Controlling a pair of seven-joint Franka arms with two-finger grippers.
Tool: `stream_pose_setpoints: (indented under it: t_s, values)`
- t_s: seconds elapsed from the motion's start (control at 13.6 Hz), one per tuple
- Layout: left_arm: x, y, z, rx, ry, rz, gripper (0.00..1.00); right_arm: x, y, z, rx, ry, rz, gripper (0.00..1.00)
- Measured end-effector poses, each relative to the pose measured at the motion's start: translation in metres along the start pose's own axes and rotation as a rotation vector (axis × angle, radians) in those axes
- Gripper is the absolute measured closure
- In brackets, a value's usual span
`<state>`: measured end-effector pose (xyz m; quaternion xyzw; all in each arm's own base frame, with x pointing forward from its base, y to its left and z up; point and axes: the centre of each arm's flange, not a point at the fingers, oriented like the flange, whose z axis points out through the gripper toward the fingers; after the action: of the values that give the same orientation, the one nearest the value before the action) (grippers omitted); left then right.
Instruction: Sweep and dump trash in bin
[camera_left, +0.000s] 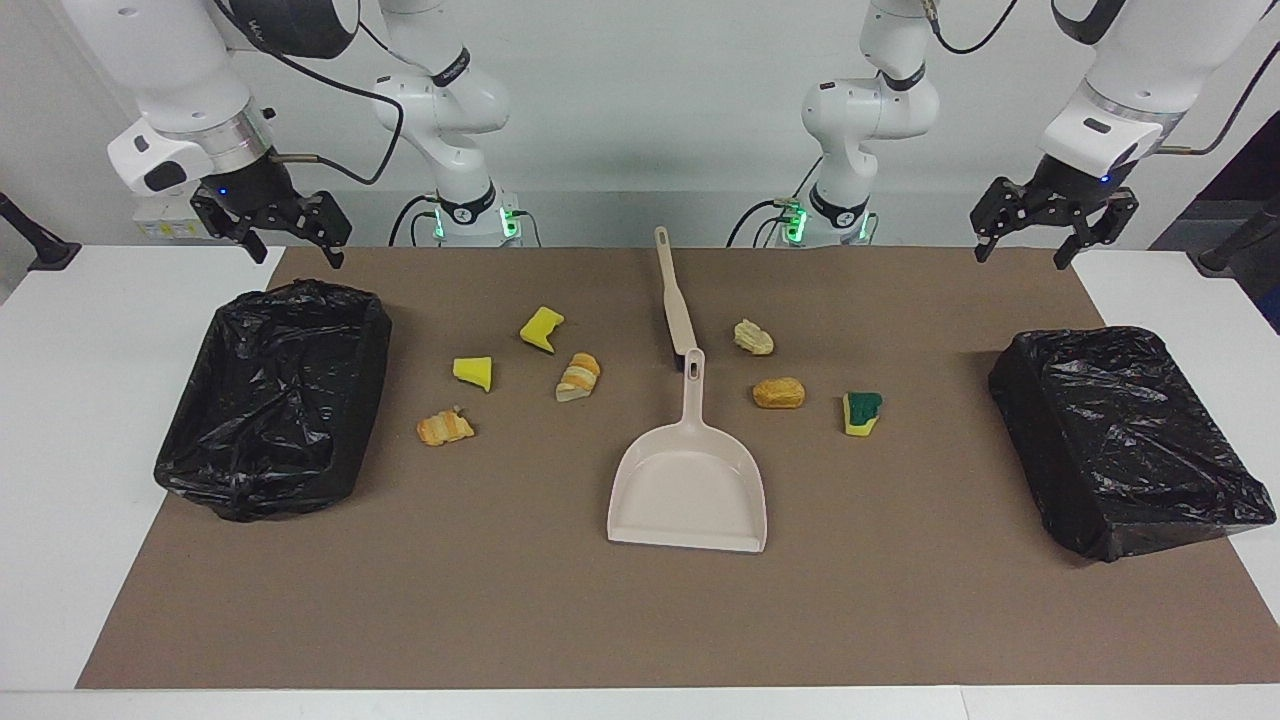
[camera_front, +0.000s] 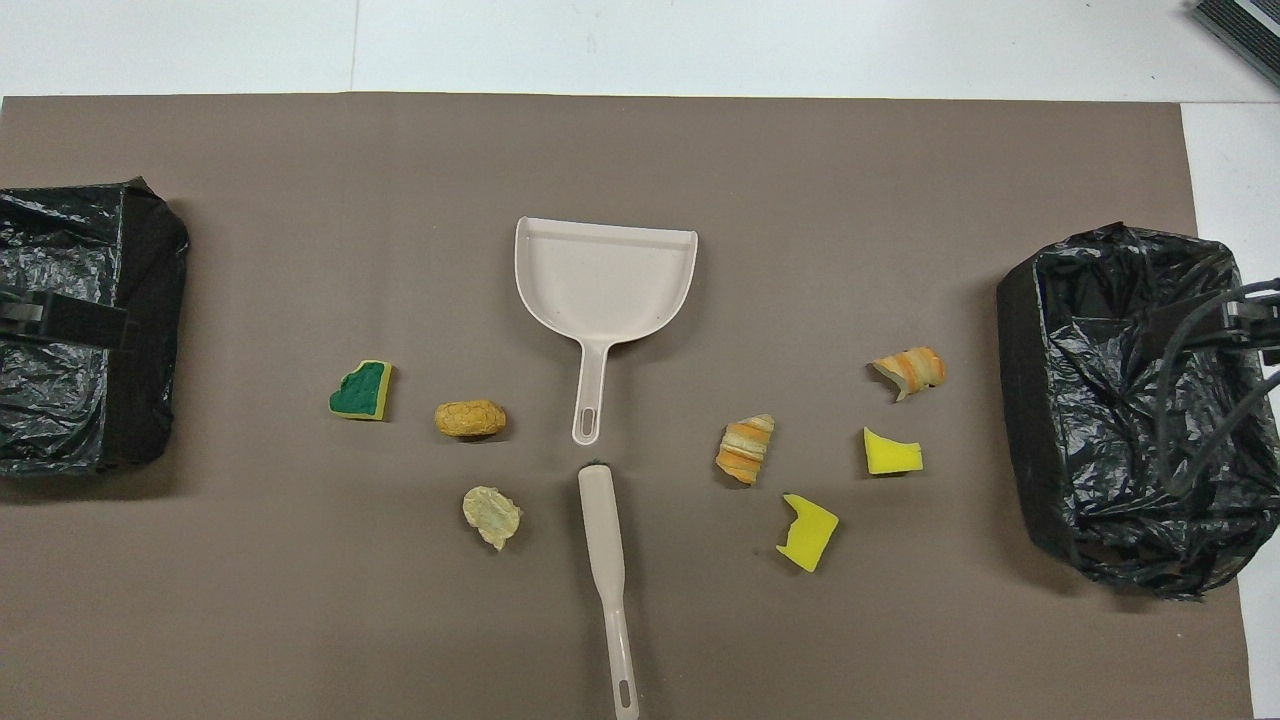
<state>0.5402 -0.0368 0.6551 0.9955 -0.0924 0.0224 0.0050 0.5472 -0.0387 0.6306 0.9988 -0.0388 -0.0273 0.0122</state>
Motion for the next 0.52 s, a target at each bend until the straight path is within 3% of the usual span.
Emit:
stream_pose_setpoints:
  t_s: [0.52]
  values:
    - [0.0004,0.0095,-0.001,0.0,0.002,0.017,0.0,-0.0001,0.0064,0.0019,0.001,-0.005,0.012,0.0]
